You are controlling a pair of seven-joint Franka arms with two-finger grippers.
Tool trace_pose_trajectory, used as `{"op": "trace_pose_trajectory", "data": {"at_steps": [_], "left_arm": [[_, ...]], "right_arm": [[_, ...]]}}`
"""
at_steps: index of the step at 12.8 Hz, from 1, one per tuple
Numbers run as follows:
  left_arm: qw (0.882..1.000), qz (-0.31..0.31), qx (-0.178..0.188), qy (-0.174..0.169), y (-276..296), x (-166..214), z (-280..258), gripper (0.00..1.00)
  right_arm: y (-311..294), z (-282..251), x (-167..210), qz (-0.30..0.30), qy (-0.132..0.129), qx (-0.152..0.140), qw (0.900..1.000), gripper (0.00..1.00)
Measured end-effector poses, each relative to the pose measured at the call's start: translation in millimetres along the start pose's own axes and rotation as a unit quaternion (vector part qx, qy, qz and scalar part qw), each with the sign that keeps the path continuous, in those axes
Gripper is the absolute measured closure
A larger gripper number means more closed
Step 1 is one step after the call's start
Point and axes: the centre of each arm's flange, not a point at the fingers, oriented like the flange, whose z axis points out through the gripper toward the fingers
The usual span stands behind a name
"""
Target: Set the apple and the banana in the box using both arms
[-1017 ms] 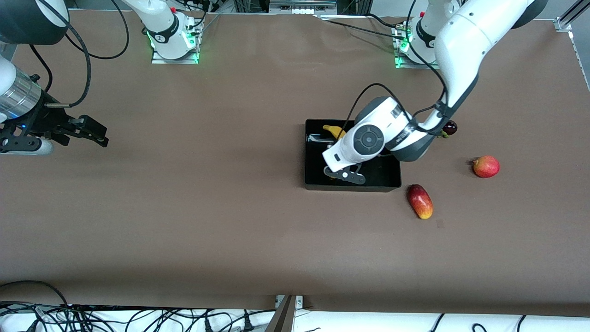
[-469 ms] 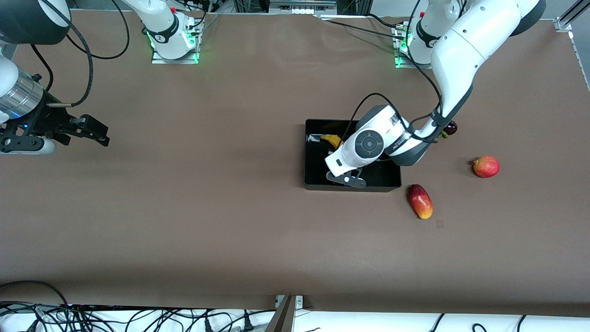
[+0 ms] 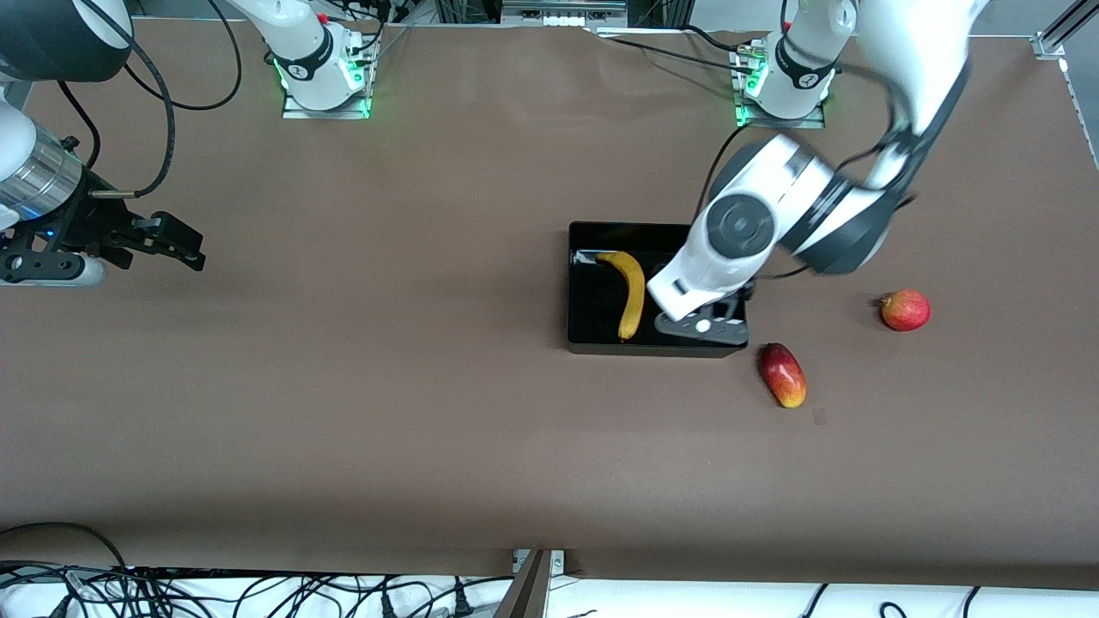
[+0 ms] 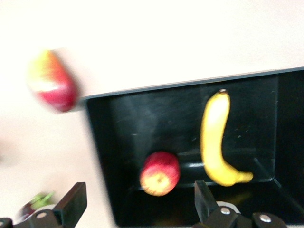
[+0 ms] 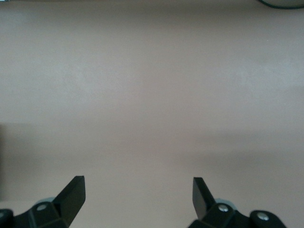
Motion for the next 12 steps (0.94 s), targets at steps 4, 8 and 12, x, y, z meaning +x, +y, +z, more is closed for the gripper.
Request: {"op": "trace_pose_trajectory", "data": {"at_steps": [4, 8, 12], "left_arm": [[0.999, 0.009, 0.000, -0.032, -73, -9, -87, 0.00], [0.997, -0.010, -0.073, -0.019, -178, -27, -139, 0.00], [0.997, 0.016, -0.072, 0.006, -262, -63, -146, 0.00]], "right_arm": [[0, 0, 0, 0.000, -0.001, 0.000, 1.000, 0.00], [0, 0, 0, 0.000, -0.001, 0.000, 1.000, 0.00], [-1, 0, 0, -0.001, -0.001, 0.000, 1.000, 0.00]]}}
